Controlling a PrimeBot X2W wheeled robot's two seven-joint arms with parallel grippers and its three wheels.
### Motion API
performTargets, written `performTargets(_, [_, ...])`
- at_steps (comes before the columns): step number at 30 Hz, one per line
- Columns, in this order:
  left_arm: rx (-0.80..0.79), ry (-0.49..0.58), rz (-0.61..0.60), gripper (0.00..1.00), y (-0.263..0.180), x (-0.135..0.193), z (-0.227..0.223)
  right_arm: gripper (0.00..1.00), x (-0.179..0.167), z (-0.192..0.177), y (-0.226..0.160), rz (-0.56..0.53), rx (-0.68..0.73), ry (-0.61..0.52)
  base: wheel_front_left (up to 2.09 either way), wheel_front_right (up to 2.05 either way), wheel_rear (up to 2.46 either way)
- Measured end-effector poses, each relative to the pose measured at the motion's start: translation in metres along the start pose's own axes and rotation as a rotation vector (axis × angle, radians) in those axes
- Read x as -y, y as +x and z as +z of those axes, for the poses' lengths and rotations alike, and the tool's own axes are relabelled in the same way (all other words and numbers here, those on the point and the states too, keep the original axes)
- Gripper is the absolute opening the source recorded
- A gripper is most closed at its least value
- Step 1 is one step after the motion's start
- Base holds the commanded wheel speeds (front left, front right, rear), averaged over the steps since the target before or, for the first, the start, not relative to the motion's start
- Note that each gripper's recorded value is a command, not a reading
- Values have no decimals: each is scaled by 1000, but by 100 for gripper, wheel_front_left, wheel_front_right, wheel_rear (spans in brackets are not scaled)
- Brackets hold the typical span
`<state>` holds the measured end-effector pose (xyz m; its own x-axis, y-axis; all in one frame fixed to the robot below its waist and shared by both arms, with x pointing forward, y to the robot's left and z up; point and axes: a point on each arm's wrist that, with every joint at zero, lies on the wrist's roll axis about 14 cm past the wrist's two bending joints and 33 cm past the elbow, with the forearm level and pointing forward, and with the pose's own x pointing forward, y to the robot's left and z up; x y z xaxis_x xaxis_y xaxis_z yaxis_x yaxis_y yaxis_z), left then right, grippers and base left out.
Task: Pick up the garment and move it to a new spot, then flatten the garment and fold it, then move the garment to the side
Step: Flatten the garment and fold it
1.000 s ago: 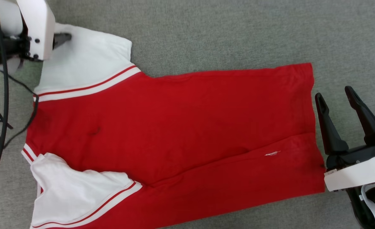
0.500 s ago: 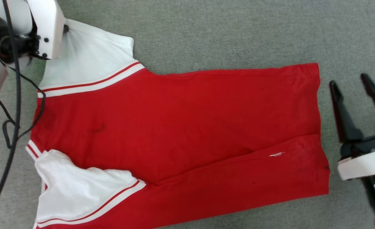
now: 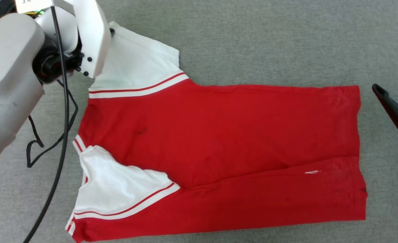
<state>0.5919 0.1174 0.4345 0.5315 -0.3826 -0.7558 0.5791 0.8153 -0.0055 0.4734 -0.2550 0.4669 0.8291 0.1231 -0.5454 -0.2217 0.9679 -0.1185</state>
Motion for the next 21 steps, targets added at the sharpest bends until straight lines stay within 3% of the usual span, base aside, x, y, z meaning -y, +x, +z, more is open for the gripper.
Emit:
performTargets(8, [51,46,-10,0,-17,5,0,100,-14,-21,19,104,-313,-72,0,0,0])
performTargets(21, [69,63,-28,0,-10,5,-8,100,-36,-79,60,160,-570,-155,0,0,0])
